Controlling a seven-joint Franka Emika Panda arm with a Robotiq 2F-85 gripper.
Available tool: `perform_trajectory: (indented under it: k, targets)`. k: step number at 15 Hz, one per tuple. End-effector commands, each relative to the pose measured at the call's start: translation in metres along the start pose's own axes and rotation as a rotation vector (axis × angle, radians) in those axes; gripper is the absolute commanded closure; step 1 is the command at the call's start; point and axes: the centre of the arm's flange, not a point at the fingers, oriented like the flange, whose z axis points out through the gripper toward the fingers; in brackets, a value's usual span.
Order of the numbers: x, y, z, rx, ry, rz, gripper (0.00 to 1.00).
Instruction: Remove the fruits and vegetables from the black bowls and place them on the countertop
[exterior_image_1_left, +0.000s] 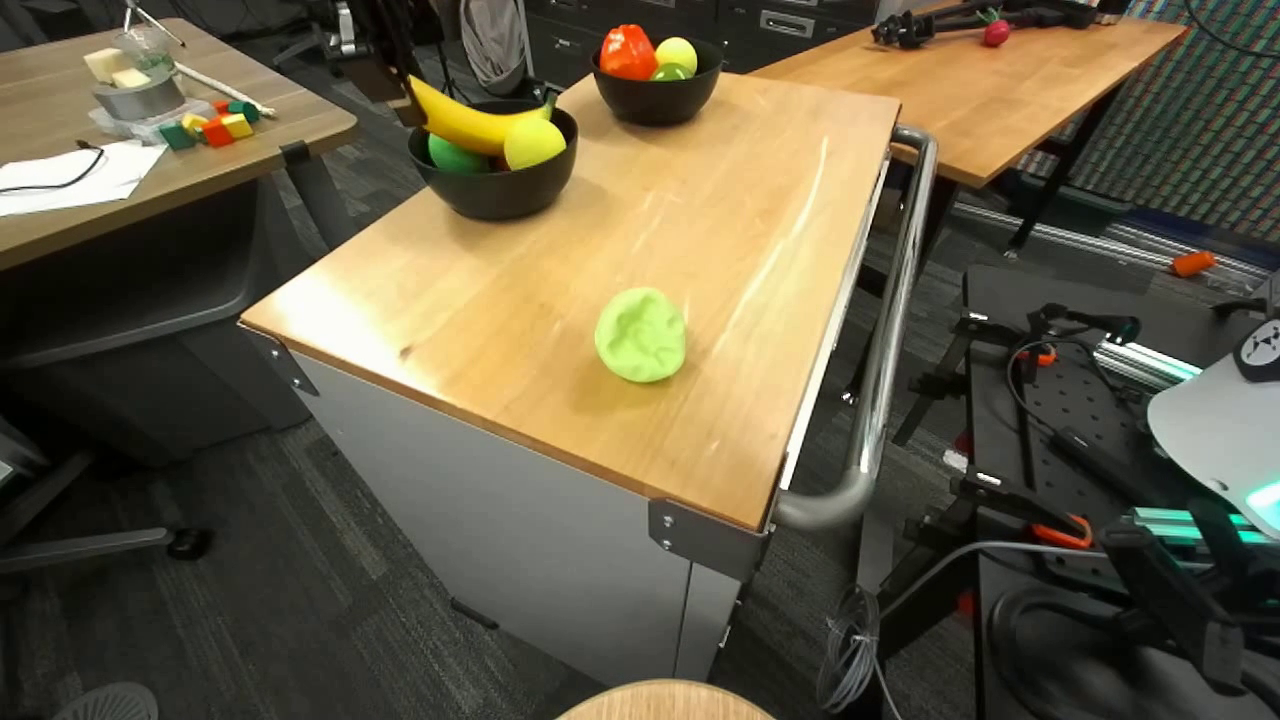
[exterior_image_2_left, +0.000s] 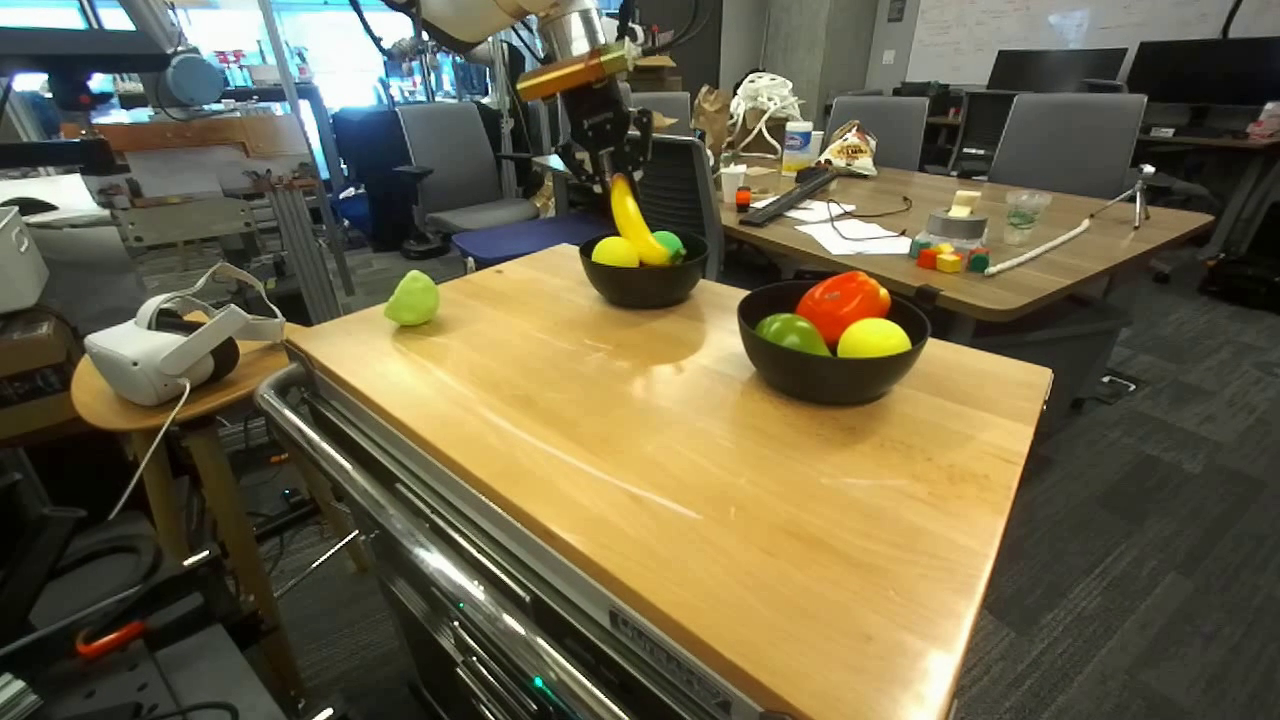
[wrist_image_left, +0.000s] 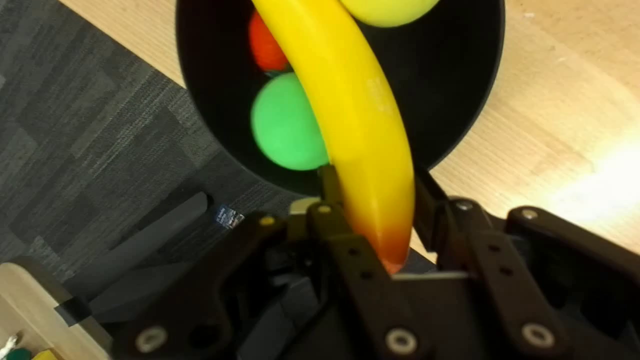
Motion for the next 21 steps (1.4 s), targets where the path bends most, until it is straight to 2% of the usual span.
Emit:
perform_trajectory:
  k: [1, 4, 6, 8, 13, 17, 21]
  targets:
    - [0.004, 0.013, -0.051, -0.077, -0.028, -0.048, 0.86]
    - [-0.008, 0.012, -0.077, -0.089, -0.07, -0.065, 0.86]
    - [-0.021, 0.011, -0.081, -0.077, -0.123, -0.051, 0.86]
    - [-0.039, 0.011, -0.077, -0.033, -0.177, -0.029, 0.86]
    - [-0.07, 0.009, -0.059, 0.111, -0.226, -0.007, 0.86]
    - [-0.077, -0.017, -0.037, 0.184, -0.25, -0.044, 0.86]
    - [-0.078, -0.063, -0.016, 0.217, -0.279, -0.063, 0.86]
